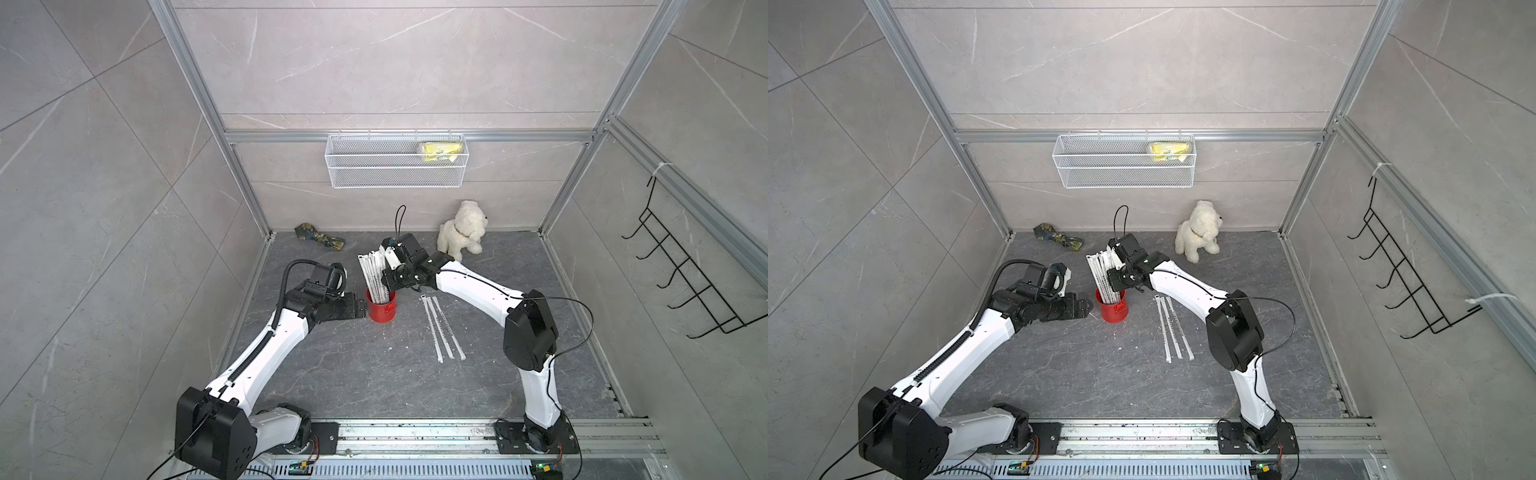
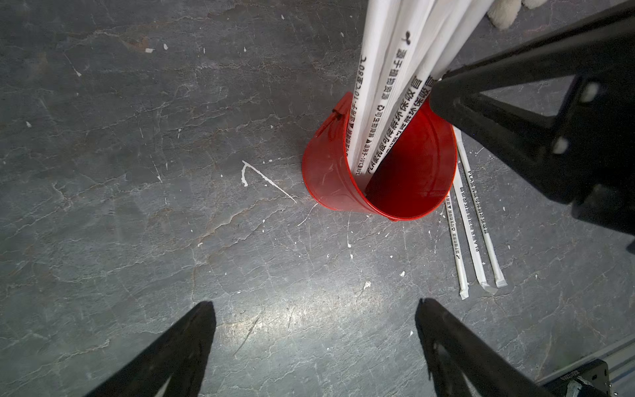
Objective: Take the straws out of the storage container
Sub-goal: Pick up the straw from the container.
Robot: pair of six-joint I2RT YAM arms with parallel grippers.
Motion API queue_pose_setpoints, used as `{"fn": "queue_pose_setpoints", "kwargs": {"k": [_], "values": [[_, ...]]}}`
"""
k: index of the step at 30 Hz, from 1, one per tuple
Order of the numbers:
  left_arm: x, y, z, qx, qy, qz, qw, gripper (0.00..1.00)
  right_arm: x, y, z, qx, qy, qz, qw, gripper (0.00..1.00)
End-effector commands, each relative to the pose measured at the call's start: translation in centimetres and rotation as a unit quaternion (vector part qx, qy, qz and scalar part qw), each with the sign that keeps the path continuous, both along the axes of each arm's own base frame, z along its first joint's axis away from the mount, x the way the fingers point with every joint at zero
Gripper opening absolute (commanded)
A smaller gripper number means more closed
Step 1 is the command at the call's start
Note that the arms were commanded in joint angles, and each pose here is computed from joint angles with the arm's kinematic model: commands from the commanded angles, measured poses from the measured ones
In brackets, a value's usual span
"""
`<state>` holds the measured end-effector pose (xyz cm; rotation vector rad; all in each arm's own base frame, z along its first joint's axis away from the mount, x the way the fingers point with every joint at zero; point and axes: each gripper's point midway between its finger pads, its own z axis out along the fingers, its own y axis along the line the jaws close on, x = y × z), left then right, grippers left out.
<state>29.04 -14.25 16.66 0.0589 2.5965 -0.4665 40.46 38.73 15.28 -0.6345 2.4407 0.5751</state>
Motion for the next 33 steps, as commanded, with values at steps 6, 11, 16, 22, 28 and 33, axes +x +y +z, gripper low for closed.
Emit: {"fn": "queue_pose_setpoints", "kwargs": {"k": [6, 11, 16, 22, 28, 33], "values": [[0.4, -0.4, 1.4, 0.001, -0.017, -0.014, 1.000, 0.96, 0.1, 0.7, -0.3, -0.005, 0.009, 0.008, 1.000, 0.22], [0.3, -0.4, 1.4, 0.001, -0.017, -0.014, 1.000, 0.96, 0.3, 0.9, -0.5, -0.008, 0.011, 0.009, 1.000, 0.22], [0.4, -0.4, 1.5, -0.001, -0.018, -0.015, 1.000, 0.96, 0.4, 1.0, -0.5, -0.009, 0.012, 0.009, 1.000, 0.20], [0.4, -0.4, 1.5, 0.000, -0.017, -0.014, 1.000, 0.96, 0.4, 1.1, -0.6, -0.010, 0.012, 0.009, 1.000, 0.19], [0.4, -0.4, 1.4, -0.001, -0.017, -0.015, 1.000, 0.96, 0.2, 1.5, -0.4, -0.001, 0.016, 0.019, 1.000, 0.22], [0.4, -0.4, 1.4, 0.000, -0.016, -0.015, 1.000, 0.96, 0.3, 1.5, -0.4, -0.002, 0.017, 0.020, 1.000, 0.22]]}}
